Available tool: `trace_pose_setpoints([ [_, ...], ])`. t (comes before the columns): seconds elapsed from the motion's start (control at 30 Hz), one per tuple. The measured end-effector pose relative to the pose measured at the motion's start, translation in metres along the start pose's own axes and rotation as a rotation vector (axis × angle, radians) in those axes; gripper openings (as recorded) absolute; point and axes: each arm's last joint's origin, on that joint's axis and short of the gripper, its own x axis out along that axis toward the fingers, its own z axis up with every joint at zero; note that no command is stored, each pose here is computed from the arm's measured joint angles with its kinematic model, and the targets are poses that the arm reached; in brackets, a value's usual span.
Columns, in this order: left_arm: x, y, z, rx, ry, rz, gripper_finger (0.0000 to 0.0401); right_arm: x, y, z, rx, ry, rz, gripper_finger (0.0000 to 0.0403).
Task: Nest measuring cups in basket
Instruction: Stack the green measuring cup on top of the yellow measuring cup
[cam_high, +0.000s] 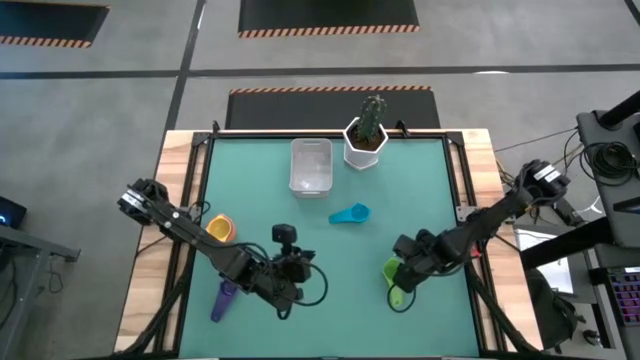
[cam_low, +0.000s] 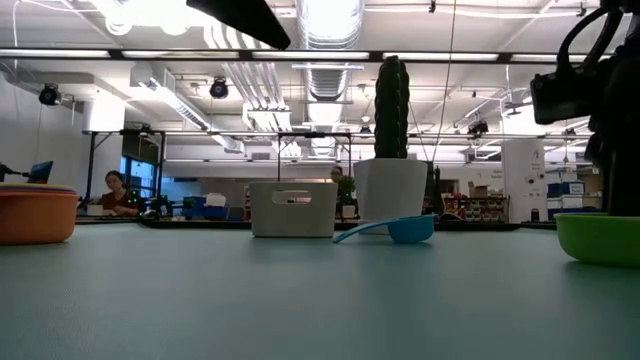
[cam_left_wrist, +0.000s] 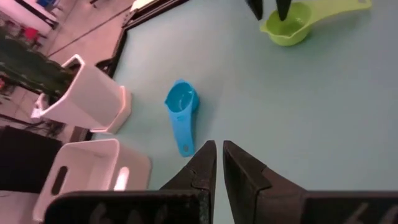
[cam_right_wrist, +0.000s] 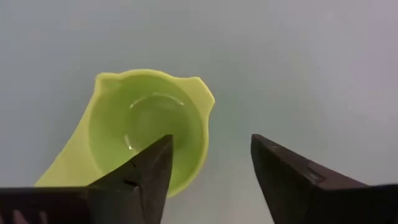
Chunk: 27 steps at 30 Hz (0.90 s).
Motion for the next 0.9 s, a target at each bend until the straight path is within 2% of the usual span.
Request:
trace_pose_setpoints([
  [0.27,-0.016,0.004,-0.008,0.004,-0.022,-0.01,0.0011,0.007,0.003,0.001,-0.001,-0.002,0.003,0.0092],
  [0.47,-0.033,0.008,-0.022,-0.015,-0.057,-0.04,0.0011,0.003,0.004,0.005,-0.017,-0.023,0.039,0.0017],
  [0.73,-0.046,0.017,-0.04,-0.062,-0.116,-0.067,0.0011,-0.003,0.007,0.015,-0.028,-0.091,0.115,0.001],
  [0.9,-0.053,0.028,-0.051,-0.078,-0.132,-0.065,0.0011,-0.005,0.012,0.032,-0.053,-0.186,0.21,0.0009],
])
